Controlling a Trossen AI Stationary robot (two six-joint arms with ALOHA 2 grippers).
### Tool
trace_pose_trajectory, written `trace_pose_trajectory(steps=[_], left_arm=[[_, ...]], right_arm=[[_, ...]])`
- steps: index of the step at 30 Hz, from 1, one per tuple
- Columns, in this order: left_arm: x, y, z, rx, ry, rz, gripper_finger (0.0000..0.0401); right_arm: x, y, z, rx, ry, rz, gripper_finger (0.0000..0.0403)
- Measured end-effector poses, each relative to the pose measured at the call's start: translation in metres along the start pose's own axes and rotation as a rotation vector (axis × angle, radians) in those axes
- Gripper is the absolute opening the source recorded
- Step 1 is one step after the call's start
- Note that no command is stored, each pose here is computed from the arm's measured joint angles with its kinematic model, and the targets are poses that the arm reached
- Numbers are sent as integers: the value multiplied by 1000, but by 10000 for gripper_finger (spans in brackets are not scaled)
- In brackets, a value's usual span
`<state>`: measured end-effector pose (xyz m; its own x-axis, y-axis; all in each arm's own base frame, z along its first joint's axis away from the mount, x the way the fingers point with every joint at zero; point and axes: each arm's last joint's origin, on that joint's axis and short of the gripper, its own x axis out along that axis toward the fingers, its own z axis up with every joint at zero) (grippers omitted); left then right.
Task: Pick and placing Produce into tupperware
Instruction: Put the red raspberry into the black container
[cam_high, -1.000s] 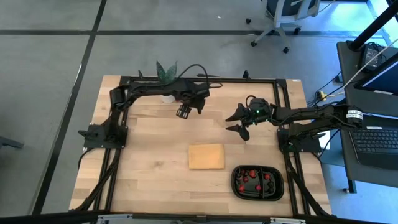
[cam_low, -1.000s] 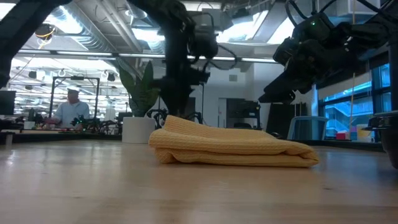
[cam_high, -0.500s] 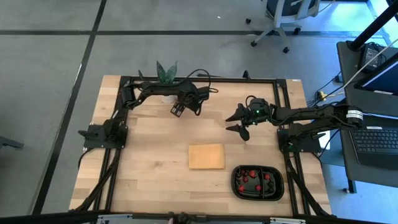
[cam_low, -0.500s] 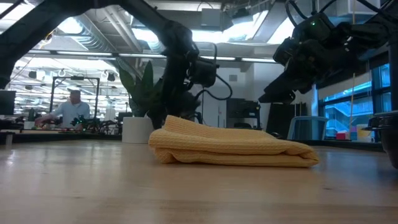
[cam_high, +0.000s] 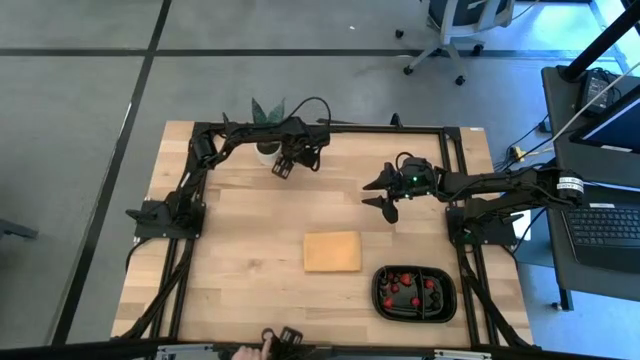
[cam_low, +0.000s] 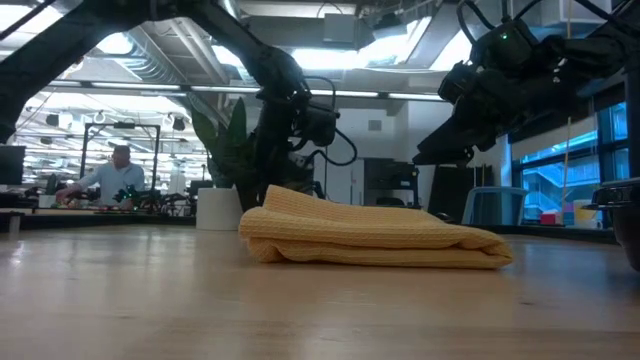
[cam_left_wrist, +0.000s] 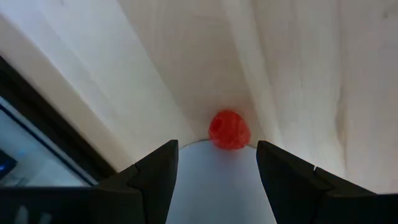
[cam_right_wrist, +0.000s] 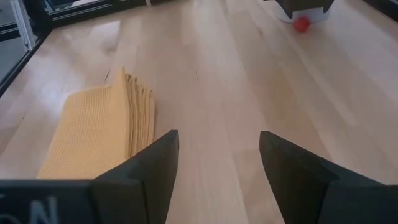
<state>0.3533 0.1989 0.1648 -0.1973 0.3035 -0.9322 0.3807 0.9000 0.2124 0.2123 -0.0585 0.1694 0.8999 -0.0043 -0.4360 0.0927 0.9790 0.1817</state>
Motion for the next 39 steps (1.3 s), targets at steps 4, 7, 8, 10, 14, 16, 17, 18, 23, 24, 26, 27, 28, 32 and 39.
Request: trace_pose_trajectory(steps=[4,7,8,10,14,16,17,18,23,24,26,27,28,32,39], left_arm=[[1,-1,1,2,-33,-31,211],[6,-2,4,8,-22,-42,211],[10,-2,6,11,-16,-48,211],[17,-3,8,18,7,-55,211],[26,-4,10,30,46,-58,211],[27,-5,11,36,64,-53,211],[27,-5,11,37,67,-54,211],[28,-5,11,37,67,-55,211],[28,-5,10,13,77,-60,210],[28,-6,10,10,80,-62,208],[28,-6,10,10,80,-63,202],[28,-6,10,10,81,-64,197],[28,-6,10,10,81,-64,192],[29,-6,10,10,80,-67,163],[29,-6,11,8,70,-68,118]], right_arm=[[0,0,0,0,0,0,225],[0,0,0,0,0,0,225],[0,0,0,0,0,0,225],[0,0,0,0,1,0,225],[0,0,0,0,1,1,225],[0,0,0,0,1,1,225],[0,0,0,0,1,1,225],[0,0,0,0,1,1,225],[0,0,0,0,1,1,225],[0,0,0,0,1,1,225],[0,0,0,0,1,1,225],[0,0,0,0,1,1,225],[0,0,0,0,1,1,225],[0,0,0,1,1,1,225],[0,0,0,2,1,1,225]])
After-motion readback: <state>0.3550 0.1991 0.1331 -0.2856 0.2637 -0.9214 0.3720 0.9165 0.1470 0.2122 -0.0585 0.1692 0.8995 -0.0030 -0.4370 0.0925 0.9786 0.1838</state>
